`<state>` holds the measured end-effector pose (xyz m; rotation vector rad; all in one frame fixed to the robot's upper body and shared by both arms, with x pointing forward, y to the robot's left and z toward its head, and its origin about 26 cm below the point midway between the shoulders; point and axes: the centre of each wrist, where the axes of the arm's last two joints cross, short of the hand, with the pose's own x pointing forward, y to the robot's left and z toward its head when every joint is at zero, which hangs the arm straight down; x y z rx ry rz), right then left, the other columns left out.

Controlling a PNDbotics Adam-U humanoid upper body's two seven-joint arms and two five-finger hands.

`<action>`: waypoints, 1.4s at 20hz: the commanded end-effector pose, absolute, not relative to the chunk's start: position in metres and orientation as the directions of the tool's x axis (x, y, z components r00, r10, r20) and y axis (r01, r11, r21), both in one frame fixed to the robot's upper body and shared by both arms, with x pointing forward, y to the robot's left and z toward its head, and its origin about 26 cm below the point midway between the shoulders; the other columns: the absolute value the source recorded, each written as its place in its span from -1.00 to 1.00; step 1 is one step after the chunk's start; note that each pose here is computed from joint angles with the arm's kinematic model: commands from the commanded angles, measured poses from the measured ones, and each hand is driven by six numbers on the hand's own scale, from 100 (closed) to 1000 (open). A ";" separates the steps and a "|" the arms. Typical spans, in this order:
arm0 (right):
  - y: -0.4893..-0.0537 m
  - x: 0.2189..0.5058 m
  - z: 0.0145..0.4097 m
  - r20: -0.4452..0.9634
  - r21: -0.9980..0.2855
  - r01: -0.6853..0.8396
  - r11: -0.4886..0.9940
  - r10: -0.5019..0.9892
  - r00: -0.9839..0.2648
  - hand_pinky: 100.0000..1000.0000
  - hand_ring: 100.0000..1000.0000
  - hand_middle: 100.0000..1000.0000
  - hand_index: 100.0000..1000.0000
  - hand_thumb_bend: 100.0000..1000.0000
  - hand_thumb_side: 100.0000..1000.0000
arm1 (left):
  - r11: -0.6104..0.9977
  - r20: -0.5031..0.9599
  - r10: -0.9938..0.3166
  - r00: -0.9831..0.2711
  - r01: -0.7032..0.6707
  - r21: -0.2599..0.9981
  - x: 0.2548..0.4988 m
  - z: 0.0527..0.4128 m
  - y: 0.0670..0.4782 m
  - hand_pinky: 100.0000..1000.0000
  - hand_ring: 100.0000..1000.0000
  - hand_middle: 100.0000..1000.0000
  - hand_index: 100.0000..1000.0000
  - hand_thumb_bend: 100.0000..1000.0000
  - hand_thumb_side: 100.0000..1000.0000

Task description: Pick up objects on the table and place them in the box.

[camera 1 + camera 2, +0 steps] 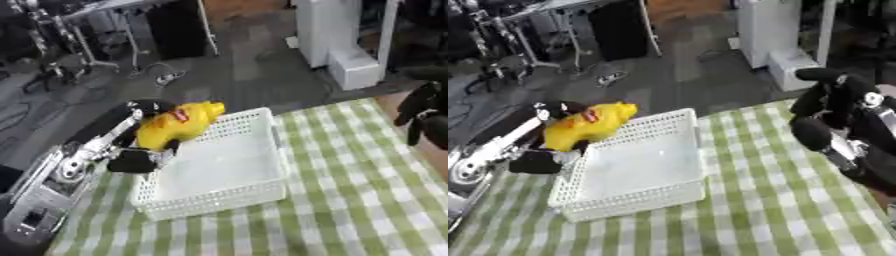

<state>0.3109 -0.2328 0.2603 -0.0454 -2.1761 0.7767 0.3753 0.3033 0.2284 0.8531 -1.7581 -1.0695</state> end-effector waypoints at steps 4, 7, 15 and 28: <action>-0.231 0.308 0.267 0.666 -0.555 -0.218 0.803 0.272 -0.695 -0.44 -0.05 -0.03 0.65 0.54 0.12 | 0.309 0.249 -0.915 -0.317 -0.157 0.938 0.398 0.231 0.325 -1.00 -1.00 -1.00 -0.61 -1.00 -0.56; -0.229 0.308 0.267 0.666 -0.555 -0.223 0.801 0.267 -0.697 -0.44 -0.05 -0.03 0.65 0.54 0.12 | 0.293 0.228 -0.922 -0.315 -0.178 0.939 0.411 0.223 0.332 -1.00 -1.00 -0.99 -0.62 -1.00 -0.57; -0.223 0.309 0.271 0.662 -0.554 -0.247 0.795 0.241 -0.710 -0.45 -0.05 -0.05 0.65 0.54 0.12 | 0.299 0.224 -0.905 -0.363 -0.165 0.940 0.446 0.169 0.350 -1.00 -0.79 -0.16 0.08 -1.00 -0.44; -0.225 0.309 0.272 0.658 -0.556 -0.234 0.797 0.250 -0.711 -0.45 -0.06 -0.05 0.65 0.54 0.12 | 0.461 0.266 -0.726 -0.634 -0.161 0.873 0.395 0.174 0.325 -0.85 -0.19 0.27 0.33 -0.66 0.49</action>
